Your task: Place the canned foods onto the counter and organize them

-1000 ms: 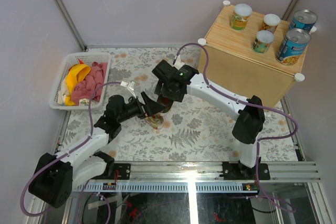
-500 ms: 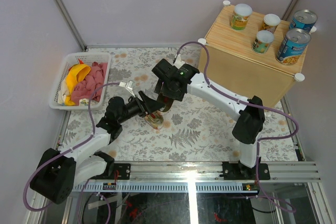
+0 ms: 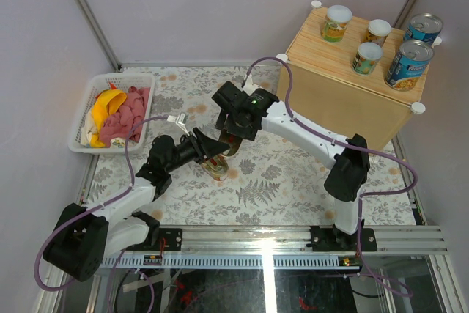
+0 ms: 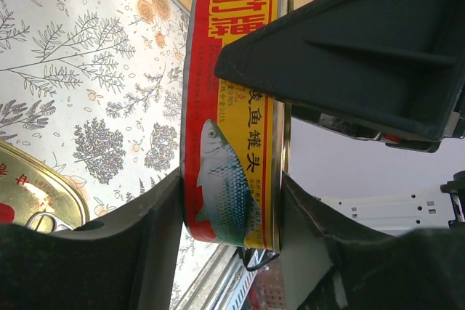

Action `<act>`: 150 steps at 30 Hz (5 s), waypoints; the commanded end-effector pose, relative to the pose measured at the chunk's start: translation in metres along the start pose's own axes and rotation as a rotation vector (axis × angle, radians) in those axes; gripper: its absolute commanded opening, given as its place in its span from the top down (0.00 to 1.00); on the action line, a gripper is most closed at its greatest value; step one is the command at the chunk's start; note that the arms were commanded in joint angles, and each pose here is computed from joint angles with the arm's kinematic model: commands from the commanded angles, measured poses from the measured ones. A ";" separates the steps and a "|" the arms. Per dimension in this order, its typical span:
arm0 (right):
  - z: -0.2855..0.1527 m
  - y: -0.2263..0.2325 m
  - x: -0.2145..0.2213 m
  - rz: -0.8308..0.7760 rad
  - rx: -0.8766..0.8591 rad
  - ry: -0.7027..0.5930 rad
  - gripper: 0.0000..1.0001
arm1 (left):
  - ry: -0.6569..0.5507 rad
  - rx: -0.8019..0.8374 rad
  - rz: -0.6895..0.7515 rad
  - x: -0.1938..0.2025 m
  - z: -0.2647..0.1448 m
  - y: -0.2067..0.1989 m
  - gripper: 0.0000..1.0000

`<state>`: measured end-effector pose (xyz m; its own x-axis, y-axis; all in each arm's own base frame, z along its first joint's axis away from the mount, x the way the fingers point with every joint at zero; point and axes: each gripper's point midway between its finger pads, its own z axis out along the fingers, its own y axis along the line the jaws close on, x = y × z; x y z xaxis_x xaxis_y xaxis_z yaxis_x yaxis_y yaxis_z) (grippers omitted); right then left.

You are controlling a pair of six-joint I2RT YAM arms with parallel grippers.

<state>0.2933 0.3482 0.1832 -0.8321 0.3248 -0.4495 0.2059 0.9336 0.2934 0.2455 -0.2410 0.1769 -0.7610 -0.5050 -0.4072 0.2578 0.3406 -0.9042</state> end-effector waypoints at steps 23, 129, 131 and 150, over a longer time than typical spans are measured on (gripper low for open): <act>-0.047 0.014 -0.033 -0.180 -0.177 -0.142 0.60 | -0.014 0.219 0.120 -0.022 0.007 -0.065 1.00; -0.188 -0.082 -0.242 -0.205 -0.112 -0.830 0.65 | 0.257 0.264 -0.218 -0.137 0.229 -0.218 1.00; -0.181 -0.082 -0.239 -0.215 -0.110 -0.813 0.78 | 0.258 0.259 -0.225 -0.137 0.230 -0.217 1.00; -0.118 -0.083 -0.234 -0.234 -0.098 -0.699 1.00 | 0.258 0.273 -0.238 -0.140 0.229 -0.223 0.78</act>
<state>0.3975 0.1765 0.3600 -0.3478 0.1403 -0.9270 -0.0053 0.9884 0.1516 0.4461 -0.4290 0.3596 -0.9301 -0.3513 -0.1075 0.0816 0.0877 -0.9928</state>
